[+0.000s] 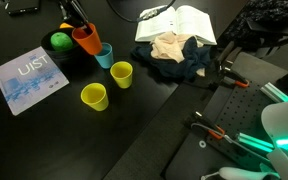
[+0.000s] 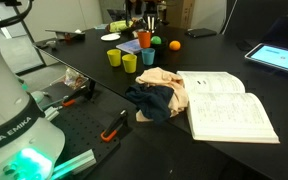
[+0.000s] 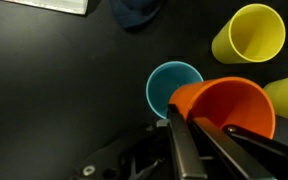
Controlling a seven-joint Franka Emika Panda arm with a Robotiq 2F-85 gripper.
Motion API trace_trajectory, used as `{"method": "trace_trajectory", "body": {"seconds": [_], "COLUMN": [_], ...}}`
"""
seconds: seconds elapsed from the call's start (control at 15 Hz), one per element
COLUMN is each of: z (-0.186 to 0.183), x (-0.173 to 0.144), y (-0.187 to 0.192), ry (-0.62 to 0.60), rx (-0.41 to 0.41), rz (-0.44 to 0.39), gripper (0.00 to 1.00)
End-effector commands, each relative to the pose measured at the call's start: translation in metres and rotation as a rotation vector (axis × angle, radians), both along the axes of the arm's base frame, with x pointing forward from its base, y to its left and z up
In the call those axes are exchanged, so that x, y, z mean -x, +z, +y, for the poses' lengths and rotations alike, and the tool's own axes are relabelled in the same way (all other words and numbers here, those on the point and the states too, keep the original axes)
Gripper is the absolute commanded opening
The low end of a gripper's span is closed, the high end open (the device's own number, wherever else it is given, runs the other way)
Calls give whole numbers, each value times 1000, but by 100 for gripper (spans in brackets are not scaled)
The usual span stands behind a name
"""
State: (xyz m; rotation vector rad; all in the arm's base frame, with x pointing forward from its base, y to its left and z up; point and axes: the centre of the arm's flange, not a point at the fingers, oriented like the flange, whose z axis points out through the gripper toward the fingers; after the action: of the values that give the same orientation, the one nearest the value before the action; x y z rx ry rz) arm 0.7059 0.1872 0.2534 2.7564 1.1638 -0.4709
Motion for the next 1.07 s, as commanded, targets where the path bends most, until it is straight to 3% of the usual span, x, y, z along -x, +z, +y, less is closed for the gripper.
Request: {"method": "trace_trajectory", "body": {"seconds": [0.0,1.0], "z": [-7,-26], "x": [-9,2], "y": [16,-41], "ry": [-18,-42], "rx": [23,-2], "rz": [-5,59], "gripper": [1,1]}}
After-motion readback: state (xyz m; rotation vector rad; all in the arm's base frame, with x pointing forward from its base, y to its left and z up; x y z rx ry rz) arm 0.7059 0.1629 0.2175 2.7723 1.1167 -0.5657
